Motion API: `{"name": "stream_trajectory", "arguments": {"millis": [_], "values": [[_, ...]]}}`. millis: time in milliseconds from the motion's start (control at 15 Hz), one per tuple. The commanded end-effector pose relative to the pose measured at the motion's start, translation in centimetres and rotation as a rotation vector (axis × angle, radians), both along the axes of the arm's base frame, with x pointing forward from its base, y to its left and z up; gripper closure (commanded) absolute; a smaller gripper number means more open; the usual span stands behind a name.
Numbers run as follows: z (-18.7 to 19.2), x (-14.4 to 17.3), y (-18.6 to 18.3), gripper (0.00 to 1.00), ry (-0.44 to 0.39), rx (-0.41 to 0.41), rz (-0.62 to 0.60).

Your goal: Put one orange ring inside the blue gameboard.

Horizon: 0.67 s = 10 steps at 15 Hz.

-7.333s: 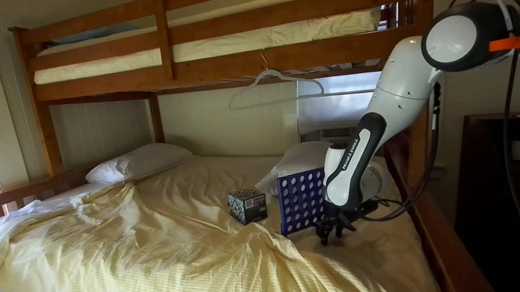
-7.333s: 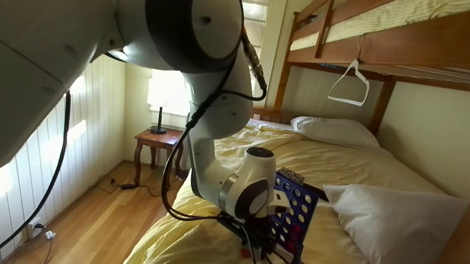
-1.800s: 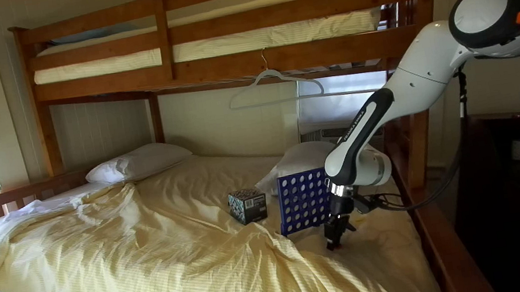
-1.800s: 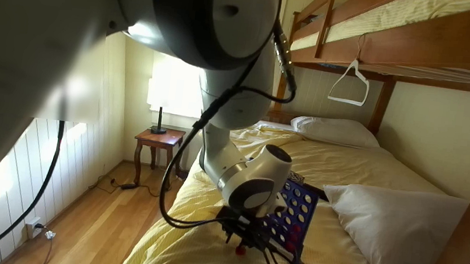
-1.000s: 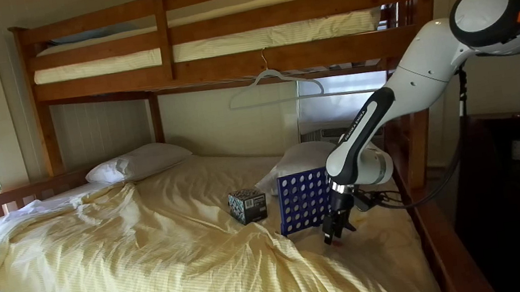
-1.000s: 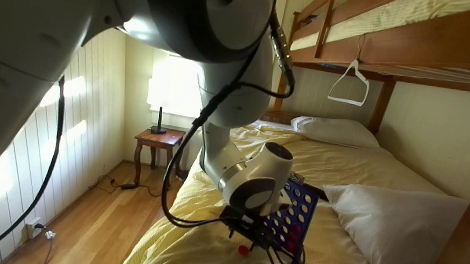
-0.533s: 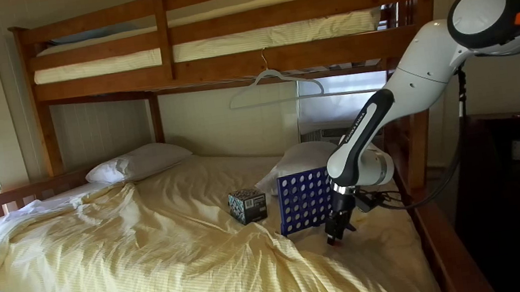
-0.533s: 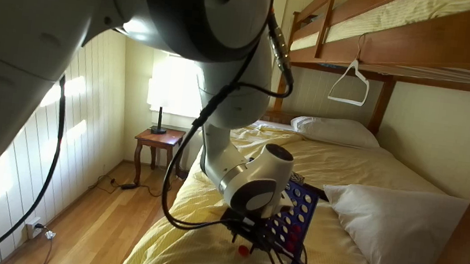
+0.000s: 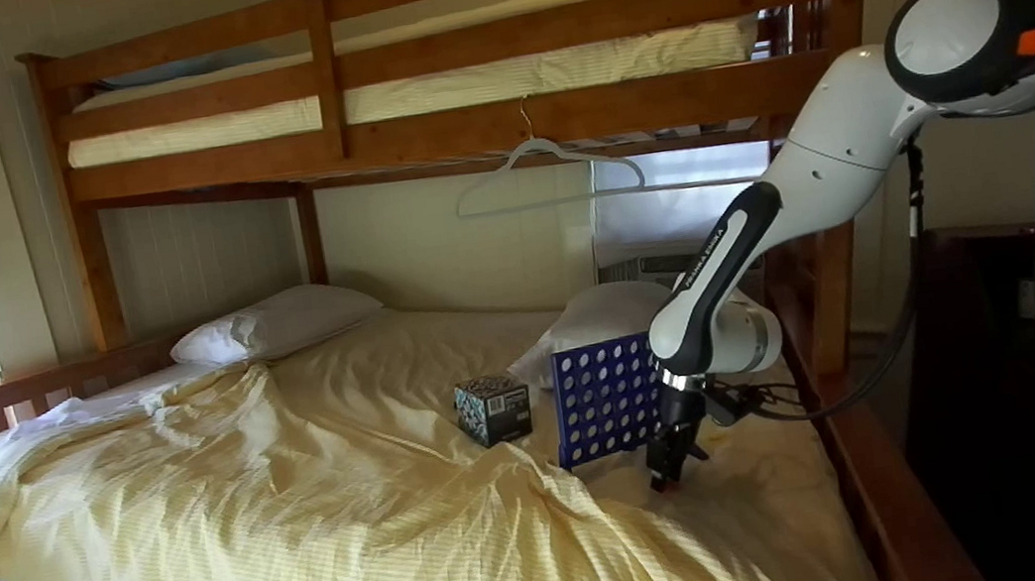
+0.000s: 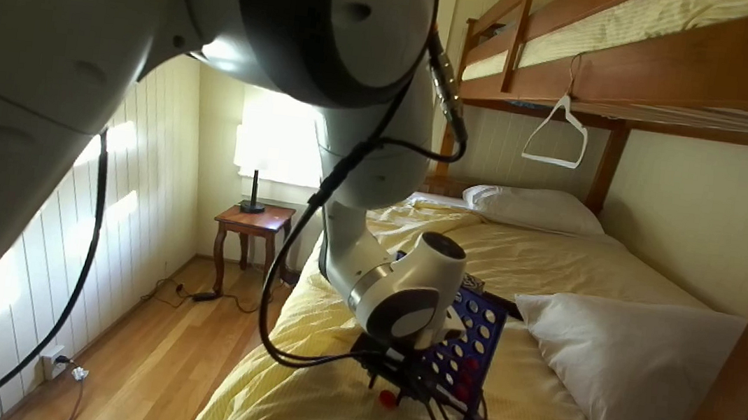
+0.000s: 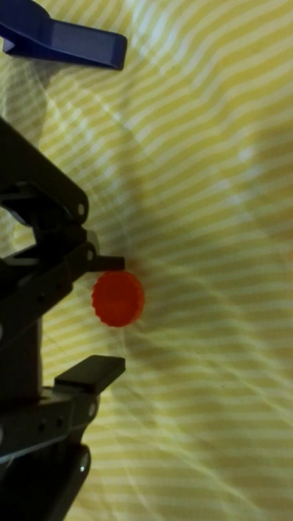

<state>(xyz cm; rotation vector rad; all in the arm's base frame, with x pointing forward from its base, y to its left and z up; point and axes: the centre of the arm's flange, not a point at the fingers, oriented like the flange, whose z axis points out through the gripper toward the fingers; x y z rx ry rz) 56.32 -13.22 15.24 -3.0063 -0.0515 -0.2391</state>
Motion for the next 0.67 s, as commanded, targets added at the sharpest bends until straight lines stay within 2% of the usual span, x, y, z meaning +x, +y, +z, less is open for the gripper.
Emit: {"name": "stream_trajectory", "arguments": {"millis": [0,400,600], "values": [[-0.56,1.04,0.07,0.41,-0.007,-0.008,0.008],[-0.84,1.35,0.01,0.4,-0.01,-0.009,0.006],[-0.98,1.32,-0.03,0.43,-0.008,-0.011,0.008]]}}
